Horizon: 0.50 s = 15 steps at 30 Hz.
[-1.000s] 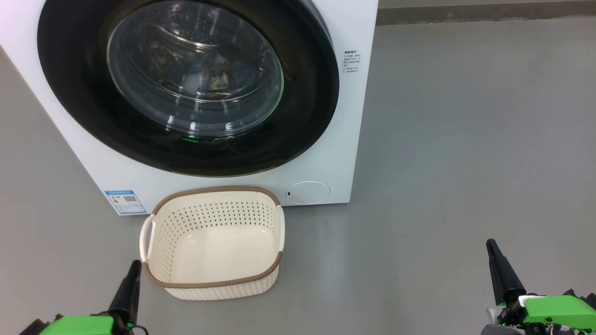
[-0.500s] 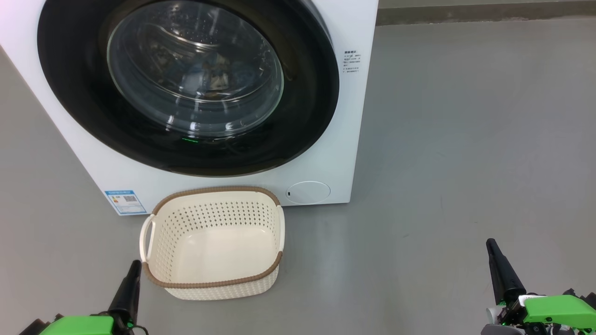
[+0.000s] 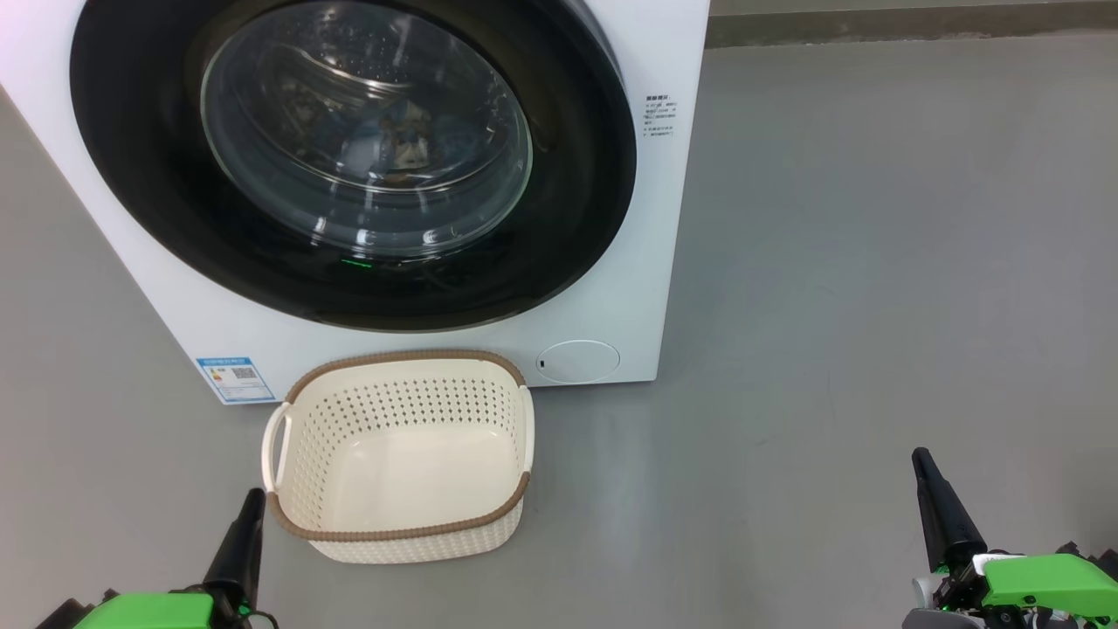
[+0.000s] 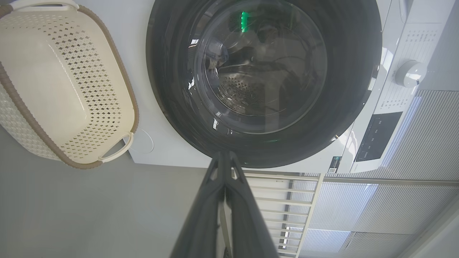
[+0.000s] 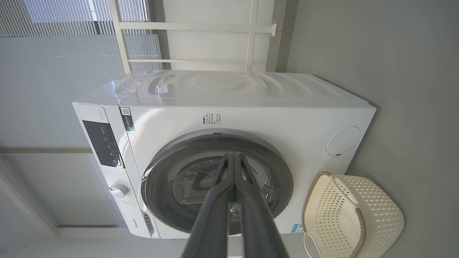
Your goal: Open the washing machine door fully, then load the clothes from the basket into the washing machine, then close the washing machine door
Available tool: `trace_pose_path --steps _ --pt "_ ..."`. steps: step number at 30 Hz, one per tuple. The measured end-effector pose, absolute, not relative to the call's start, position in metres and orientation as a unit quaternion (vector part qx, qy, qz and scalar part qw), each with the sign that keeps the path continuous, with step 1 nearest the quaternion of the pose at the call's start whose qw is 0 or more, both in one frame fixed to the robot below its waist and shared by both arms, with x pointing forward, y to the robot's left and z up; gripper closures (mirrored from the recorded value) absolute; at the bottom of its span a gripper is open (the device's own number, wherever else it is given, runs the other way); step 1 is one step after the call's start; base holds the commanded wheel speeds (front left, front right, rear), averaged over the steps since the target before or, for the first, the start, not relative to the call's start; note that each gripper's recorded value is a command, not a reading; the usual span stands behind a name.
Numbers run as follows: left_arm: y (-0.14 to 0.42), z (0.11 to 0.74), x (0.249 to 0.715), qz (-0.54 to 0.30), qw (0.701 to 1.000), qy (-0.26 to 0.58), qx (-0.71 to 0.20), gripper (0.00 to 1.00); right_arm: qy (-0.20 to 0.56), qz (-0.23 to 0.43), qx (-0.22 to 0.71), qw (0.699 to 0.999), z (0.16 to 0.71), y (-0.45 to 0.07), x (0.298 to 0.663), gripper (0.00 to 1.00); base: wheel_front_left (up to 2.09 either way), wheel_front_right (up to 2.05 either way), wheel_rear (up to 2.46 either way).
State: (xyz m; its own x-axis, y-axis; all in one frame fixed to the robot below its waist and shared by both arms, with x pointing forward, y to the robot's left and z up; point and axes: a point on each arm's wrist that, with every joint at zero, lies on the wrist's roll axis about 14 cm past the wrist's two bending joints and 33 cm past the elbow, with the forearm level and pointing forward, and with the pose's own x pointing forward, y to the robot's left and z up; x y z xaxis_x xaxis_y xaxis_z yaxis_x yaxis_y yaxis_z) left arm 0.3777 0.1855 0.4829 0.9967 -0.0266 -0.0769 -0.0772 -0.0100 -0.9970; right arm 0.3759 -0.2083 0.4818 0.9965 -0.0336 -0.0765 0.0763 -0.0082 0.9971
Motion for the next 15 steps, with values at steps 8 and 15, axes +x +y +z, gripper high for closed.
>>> trace_pose_path --steps 8,15 --pt "0.1855 0.4829 0.3777 0.018 0.703 0.037 -0.71 1.0 0.015 -0.039 0.709 0.704 0.4818 -0.2083 0.3759 1.0 0.0 0.0 0.0" --pt "0.1855 0.4829 0.3777 0.018 0.703 0.037 -0.71 1.0 0.015 -0.039 0.709 0.704 0.4818 -0.2083 0.3759 1.0 0.0 0.0 0.0"
